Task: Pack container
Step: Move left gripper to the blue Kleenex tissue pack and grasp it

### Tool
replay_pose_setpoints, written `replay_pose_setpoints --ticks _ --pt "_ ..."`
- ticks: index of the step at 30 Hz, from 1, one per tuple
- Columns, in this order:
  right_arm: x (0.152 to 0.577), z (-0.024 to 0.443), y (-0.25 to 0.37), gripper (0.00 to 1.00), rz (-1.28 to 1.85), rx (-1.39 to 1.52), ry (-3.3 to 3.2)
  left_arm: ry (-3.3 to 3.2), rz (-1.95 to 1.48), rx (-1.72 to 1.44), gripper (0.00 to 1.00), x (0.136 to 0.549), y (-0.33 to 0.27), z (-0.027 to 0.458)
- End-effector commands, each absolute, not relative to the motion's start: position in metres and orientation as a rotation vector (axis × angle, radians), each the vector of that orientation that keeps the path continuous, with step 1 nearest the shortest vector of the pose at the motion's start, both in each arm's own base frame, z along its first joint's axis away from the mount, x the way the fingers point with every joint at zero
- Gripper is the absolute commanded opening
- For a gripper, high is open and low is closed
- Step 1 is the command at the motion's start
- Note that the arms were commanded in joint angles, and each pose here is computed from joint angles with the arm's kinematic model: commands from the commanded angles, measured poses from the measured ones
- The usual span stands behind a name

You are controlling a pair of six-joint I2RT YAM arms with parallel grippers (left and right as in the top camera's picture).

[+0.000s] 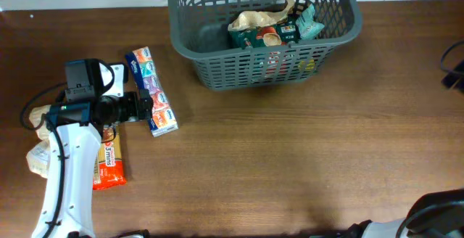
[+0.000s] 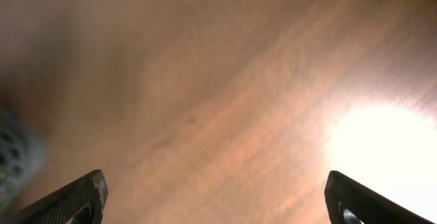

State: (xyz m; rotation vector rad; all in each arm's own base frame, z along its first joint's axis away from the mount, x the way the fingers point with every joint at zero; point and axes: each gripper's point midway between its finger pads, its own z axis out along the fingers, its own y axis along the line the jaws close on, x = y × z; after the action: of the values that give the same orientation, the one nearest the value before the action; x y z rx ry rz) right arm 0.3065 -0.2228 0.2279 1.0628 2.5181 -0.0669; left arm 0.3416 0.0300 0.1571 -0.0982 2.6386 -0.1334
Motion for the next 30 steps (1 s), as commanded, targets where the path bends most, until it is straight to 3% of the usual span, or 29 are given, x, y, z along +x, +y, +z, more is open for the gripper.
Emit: replay_pose_setpoints --ticks 1,5,16,25,30 --pt "0.299 0.2 -0.214 0.99 -0.014 1.108 2.584 2.631 0.082 -0.227 0.99 0.342 0.063 0.161" --pt "0.289 0.18 -0.207 0.99 0.008 1.136 2.641 2.611 0.242 -0.381 0.99 0.336 0.09 0.163" --pt "0.284 0.169 -0.203 0.99 0.021 1.151 2.671 2.772 -0.032 -0.545 1.0 0.306 0.124 0.131" --pt "0.284 0.169 -0.203 0.99 0.021 1.151 2.671 2.701 -0.085 -0.372 1.0 0.383 0.106 0.166" --pt "0.284 0.169 -0.203 0.99 0.021 1.151 2.671 2.732 -0.166 -0.331 1.0 0.444 0.076 0.155"
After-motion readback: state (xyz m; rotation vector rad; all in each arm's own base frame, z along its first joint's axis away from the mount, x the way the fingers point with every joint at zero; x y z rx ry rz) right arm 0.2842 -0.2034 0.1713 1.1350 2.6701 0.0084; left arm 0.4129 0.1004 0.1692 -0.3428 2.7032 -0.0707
